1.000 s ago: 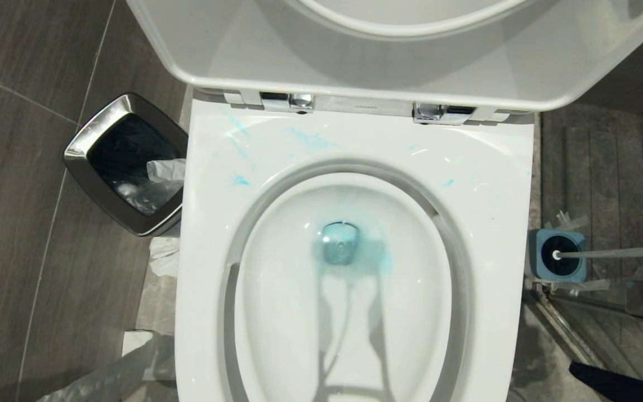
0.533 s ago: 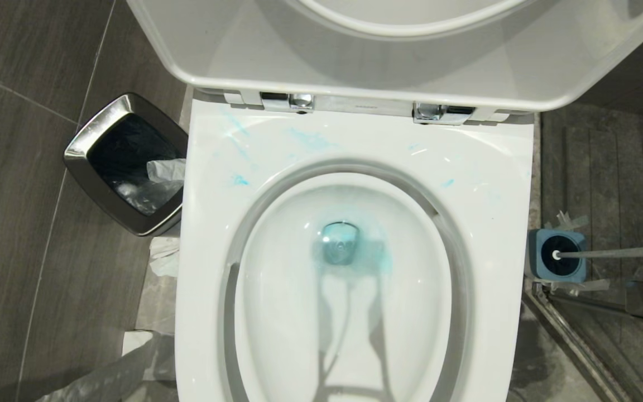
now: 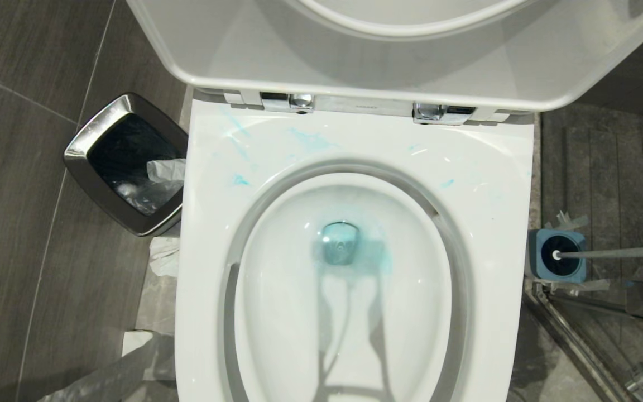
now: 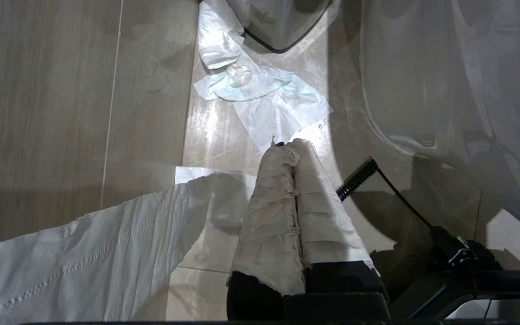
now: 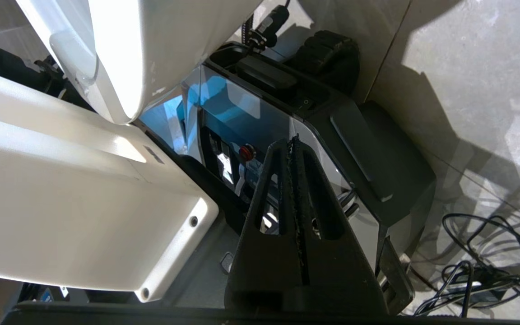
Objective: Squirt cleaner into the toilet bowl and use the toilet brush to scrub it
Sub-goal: Scrub the toilet bowl
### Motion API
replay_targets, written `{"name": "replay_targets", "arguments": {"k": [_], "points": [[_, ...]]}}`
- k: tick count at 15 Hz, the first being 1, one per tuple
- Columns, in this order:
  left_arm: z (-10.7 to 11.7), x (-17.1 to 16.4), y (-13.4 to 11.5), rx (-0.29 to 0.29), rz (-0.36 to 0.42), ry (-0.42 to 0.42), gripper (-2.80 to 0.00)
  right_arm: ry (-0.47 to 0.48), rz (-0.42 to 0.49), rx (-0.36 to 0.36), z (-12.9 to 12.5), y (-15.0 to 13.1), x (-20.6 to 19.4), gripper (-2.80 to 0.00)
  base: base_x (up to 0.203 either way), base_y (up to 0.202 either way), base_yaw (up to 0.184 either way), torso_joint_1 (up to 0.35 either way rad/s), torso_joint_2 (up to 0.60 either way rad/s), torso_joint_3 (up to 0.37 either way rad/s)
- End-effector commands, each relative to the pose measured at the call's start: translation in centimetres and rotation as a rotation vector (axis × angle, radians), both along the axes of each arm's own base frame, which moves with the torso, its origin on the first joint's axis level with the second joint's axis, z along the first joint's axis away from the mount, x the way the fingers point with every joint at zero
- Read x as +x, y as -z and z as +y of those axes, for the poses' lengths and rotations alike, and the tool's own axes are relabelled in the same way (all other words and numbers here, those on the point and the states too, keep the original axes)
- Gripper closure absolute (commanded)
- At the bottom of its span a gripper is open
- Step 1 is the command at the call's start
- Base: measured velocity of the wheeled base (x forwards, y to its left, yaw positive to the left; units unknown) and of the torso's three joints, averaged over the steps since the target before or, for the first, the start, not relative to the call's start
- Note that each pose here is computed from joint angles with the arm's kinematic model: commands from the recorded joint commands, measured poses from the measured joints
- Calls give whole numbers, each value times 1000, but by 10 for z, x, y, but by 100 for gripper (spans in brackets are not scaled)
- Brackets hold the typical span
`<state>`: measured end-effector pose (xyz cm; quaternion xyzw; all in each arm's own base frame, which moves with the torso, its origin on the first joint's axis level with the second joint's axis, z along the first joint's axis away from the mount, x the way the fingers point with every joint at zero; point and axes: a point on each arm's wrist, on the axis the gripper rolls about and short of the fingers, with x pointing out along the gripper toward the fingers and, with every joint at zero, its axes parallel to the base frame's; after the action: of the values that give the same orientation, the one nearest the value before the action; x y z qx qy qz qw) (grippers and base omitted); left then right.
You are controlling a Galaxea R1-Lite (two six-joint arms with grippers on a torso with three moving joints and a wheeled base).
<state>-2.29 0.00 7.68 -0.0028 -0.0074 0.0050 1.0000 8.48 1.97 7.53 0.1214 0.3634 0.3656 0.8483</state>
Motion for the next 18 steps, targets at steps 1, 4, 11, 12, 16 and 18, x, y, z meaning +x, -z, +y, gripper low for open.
{"name": "replay_targets", "arguments": {"k": [1,4,11,12,16,18], "points": [[0,1,2,-1,9,-2,0,-4,19,2,0,3,-2,0,0,0,0,0,0,0],[0,1,2,-1,9,-2,0,-3,36,1,0,4,-3,0,0,0,0,0,0,0],[0,1,2,0,9,-1,0,11,22,10,0,2,-7,0,0,0,0,0,0,0],[0,1,2,-1,9,-2,0,33,31,32,-1,0,-9,0,0,0,0,0,0,0],[0,1,2,-1,9,-2,0,148,127,117,0,-10,2,0,0,0,0,0,0,0],[0,1,2,-1,9,-2,0,218,96,84,-1,-16,9,0,0,0,0,0,0,0]]}}
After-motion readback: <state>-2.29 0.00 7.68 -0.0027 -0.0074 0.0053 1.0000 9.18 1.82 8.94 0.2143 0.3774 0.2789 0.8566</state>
